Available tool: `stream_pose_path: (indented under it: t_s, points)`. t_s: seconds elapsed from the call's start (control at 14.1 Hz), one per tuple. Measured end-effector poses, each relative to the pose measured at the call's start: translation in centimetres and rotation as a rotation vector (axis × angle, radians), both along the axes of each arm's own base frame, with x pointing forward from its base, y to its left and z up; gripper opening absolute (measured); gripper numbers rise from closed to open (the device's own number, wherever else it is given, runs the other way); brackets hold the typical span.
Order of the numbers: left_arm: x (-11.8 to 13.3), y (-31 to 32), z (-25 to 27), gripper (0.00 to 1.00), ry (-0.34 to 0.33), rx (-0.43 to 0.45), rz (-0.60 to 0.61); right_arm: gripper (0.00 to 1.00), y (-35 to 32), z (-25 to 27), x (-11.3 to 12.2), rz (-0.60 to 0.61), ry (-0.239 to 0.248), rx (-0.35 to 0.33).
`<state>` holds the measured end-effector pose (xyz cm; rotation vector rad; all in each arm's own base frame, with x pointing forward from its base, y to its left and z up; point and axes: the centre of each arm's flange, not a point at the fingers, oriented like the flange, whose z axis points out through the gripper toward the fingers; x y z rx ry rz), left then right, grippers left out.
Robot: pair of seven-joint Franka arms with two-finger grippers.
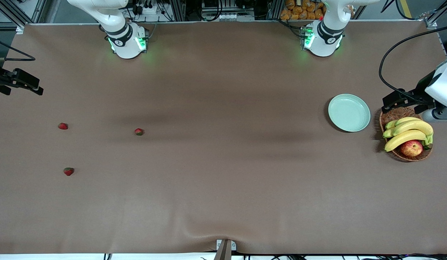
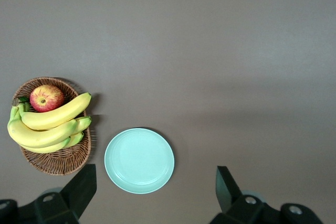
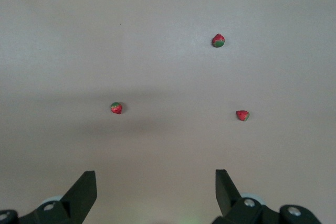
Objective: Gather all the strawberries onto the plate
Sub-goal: 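Move the right gripper over the nearest red strawberry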
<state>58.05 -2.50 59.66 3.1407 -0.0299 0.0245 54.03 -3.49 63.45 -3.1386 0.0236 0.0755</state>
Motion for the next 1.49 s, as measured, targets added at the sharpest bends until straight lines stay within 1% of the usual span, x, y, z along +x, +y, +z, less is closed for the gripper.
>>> stream_pose_path:
  t_s: [0.14, 0.28, 0.43, 0.57, 0.64, 0.71, 0.85, 0.92, 1.06, 1.21, 1.42, 1.49]
  points:
    - [0.0, 0.0, 0.0, 1.00, 0.000, 0.000, 0.000, 1.00, 0.0, -0.1, 0.1, 0.001, 0.002, 0.000]
    - [0.0, 0.0, 0.0, 1.00, 0.000, 0.000, 0.000, 1.00, 0.0, -1.3, 0.6, 0.001, 0.022, 0.001]
    - [0.0, 0.0, -0.1, 1.00, 0.002, 0.000, 0.000, 1.00, 0.0, -4.0, 2.1, 0.002, 0.054, 0.003]
    - [0.1, 0.0, -0.3, 1.00, 0.005, 0.000, 0.000, 1.00, -0.2, -8.4, 4.6, 0.001, 0.080, 0.005]
    - [0.1, 0.0, -0.3, 1.00, 0.006, 0.000, 0.000, 1.00, -0.3, -10.9, 5.7, 0.001, 0.107, 0.006]
    - [0.1, 0.0, -0.4, 1.00, 0.007, 0.000, 0.000, 1.00, -0.3, -13.6, 6.6, 0.002, 0.145, 0.008]
    - [0.2, 0.0, -0.4, 1.00, 0.008, 0.000, -0.001, 1.00, 0.3, -18.8, 7.6, 0.012, 0.223, 0.019]
    - [0.2, -0.1, -0.5, 1.00, 0.008, 0.000, -0.001, 1.00, 1.4, -21.0, 7.9, 0.028, 0.241, 0.023]
    - [0.2, -0.1, -0.5, 1.00, 0.010, 0.000, -0.001, 1.00, 4.5, -24.6, 7.9, 0.074, 0.249, 0.021]
    - [0.3, -0.1, -0.7, 1.00, 0.013, 0.000, -0.001, 1.00, 7.1, -27.6, 7.1, 0.115, 0.254, 0.016]
    - [0.4, -0.1, -0.9, 1.00, 0.017, 0.001, -0.001, 1.00, 9.1, -30.3, 5.5, 0.150, 0.297, 0.012]
    - [0.4, -0.1, -1.0, 1.00, 0.017, 0.001, -0.001, 1.00, 10.0, -31.0, 5.0, 0.165, 0.305, 0.010]
